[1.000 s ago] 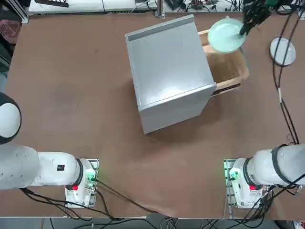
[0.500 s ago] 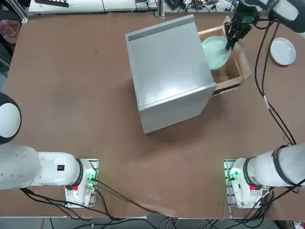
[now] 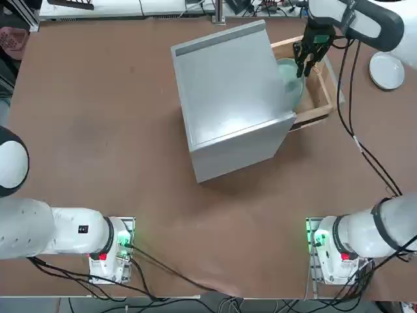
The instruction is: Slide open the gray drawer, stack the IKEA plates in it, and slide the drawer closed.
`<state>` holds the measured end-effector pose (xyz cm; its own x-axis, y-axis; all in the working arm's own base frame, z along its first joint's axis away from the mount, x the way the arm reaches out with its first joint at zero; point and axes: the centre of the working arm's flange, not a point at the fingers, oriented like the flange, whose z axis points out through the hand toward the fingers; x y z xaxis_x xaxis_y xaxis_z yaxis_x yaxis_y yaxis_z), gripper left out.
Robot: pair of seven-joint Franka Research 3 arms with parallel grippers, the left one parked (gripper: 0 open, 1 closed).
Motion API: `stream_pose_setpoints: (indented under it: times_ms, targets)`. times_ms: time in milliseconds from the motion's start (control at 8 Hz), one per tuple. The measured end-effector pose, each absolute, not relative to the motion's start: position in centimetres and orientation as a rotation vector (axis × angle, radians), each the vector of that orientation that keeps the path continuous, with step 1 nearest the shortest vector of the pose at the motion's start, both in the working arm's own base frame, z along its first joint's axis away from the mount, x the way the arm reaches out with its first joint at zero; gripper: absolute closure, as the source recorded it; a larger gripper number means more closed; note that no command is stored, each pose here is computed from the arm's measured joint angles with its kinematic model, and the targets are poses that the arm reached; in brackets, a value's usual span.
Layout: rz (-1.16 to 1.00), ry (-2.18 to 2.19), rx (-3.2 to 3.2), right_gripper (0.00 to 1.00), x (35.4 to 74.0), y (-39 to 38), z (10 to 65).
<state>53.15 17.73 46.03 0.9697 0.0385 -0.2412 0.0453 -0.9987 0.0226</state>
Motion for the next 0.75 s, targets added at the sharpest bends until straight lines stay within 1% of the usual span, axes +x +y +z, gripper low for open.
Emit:
stream_pose_setpoints:
  times_ms: [125, 250, 375, 500, 625, 750]
  targets:
    - [-0.355, 0.056, 3.089, 0.46, 53.6, 17.0, 47.0]
    - [-0.344, 0.047, 3.089, 0.24, 54.2, 15.8, 48.9]
    - [-0.333, 0.046, 3.087, 0.05, 54.8, 13.6, 51.4]
    - [-0.313, 0.039, 3.083, 0.0, 55.5, 9.9, 53.9]
    - [-0.29, 0.031, 3.071, 0.0, 56.1, 5.2, 55.8]
    - [-0.28, 0.003, 3.051, 0.0, 56.5, -0.3, 56.3]
